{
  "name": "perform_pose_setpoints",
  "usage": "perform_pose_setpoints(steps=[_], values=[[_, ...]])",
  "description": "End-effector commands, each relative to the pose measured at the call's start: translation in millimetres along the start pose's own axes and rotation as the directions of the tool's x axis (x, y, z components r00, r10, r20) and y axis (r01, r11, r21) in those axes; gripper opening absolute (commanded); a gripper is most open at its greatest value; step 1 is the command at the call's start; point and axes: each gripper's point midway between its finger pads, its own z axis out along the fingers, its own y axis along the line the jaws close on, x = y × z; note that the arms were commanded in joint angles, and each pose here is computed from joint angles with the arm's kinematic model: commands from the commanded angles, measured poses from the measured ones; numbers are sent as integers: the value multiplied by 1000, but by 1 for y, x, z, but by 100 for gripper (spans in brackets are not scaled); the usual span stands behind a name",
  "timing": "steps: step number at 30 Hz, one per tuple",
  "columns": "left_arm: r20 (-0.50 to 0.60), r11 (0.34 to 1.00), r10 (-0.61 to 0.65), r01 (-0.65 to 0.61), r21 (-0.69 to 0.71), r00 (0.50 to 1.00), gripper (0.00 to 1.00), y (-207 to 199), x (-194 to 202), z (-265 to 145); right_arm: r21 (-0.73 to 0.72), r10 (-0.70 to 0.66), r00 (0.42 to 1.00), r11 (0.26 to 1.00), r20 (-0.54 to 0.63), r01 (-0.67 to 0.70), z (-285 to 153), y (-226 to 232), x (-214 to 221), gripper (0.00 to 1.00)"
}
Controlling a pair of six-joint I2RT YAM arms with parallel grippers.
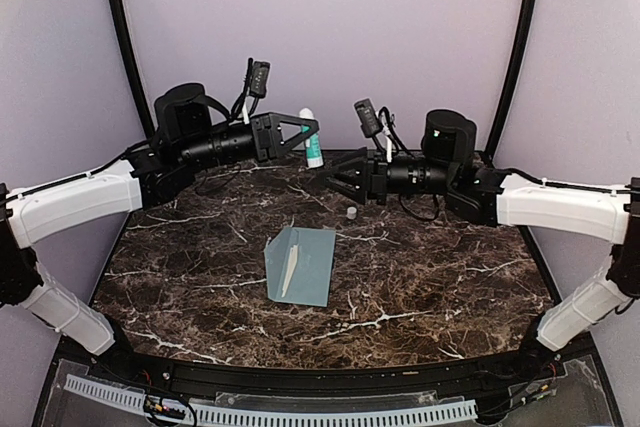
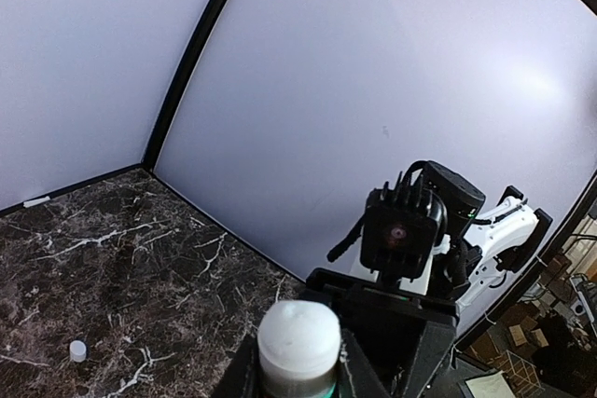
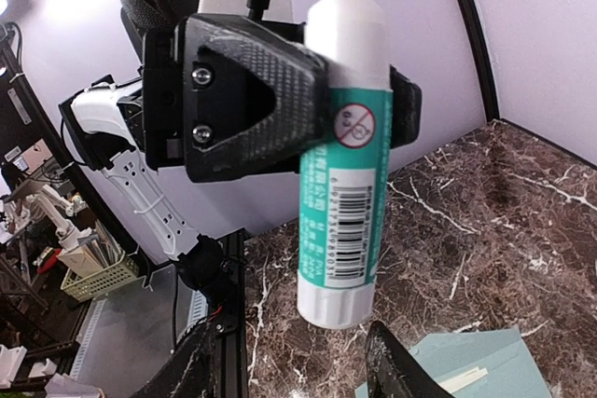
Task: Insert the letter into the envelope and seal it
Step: Adjust the solid glue, then unscrew the solid glue.
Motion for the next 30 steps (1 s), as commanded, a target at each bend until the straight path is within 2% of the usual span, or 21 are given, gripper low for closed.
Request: perform_pose_setpoints(steps=[1, 18, 30], values=[[43, 994, 50, -54, 90, 998, 0, -25, -13, -12, -62, -12, 999, 998, 34, 14, 4, 8, -15, 49], [42, 985, 62, -68, 162, 997, 0, -36, -7, -14, -86, -2, 995, 996, 97, 10, 12, 11, -26, 31], [50, 984, 73, -80, 157, 996, 0, -37, -5, -20, -87, 7, 995, 996, 103, 2, 14, 11, -26, 10]])
